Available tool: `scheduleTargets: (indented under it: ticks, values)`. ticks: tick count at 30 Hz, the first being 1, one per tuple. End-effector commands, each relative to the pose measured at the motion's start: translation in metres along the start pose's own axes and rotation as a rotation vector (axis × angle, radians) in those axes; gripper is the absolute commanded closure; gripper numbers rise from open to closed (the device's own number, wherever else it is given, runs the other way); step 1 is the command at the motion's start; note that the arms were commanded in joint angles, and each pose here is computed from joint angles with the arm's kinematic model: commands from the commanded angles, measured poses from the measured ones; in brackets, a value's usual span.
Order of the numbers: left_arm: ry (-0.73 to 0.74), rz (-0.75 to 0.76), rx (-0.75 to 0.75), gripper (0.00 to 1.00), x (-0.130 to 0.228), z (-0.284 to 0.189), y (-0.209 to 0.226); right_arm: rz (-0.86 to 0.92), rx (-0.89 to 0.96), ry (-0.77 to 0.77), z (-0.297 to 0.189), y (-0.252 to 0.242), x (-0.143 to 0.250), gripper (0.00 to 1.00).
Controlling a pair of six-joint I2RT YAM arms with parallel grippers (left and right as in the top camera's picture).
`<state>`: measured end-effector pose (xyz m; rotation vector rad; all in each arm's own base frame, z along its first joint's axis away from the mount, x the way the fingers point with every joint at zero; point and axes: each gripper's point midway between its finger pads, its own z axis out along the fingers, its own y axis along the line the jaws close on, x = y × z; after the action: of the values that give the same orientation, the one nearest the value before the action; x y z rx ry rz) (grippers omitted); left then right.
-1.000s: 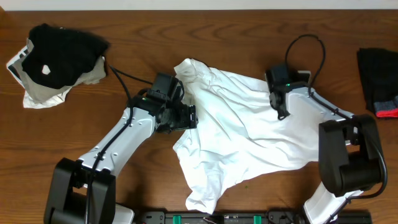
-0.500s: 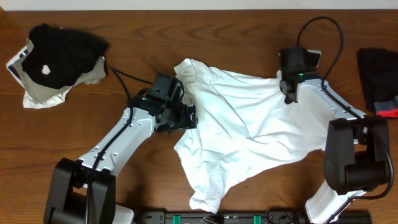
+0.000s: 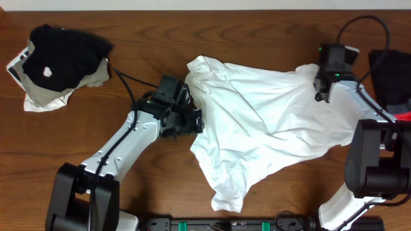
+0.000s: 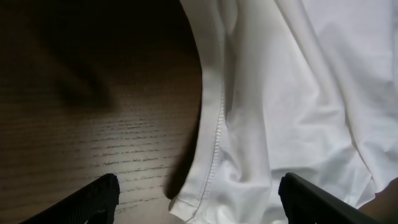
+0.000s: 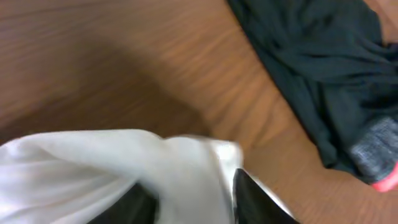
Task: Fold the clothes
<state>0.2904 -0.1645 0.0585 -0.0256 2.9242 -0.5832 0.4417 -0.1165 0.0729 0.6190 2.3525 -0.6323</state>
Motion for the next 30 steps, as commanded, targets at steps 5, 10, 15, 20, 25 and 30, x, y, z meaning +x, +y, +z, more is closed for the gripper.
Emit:
scheduleTargets:
  ticks: [5,10,15,20,25,30]
  values:
    - [0.001,0.018,-0.016,0.16,0.001,0.002,0.005,0.005,0.123,0.036,-0.006,-0.038,-0.011,0.23]
    - [0.006,0.017,-0.017,0.16,0.003,0.002,0.006,0.037,0.026,0.047,-0.039,-0.032,-0.039,0.14]
    - [0.036,0.055,0.021,0.16,0.009,0.001,-0.001,0.029,-0.249,0.126,-0.09,-0.004,-0.046,0.11]
    - [0.054,0.134,0.039,0.16,0.02,-0.01,-0.008,0.017,-0.461,0.212,-0.141,0.005,-0.031,0.06]
    - [0.05,0.209,0.059,0.16,0.04,-0.034,-0.027,-0.009,-0.461,0.303,-0.173,-0.017,-0.005,0.04]
    - [0.104,0.191,0.071,0.16,0.075,-0.046,-0.05,-0.047,-0.424,0.417,-0.188,-0.035,0.025,0.01]
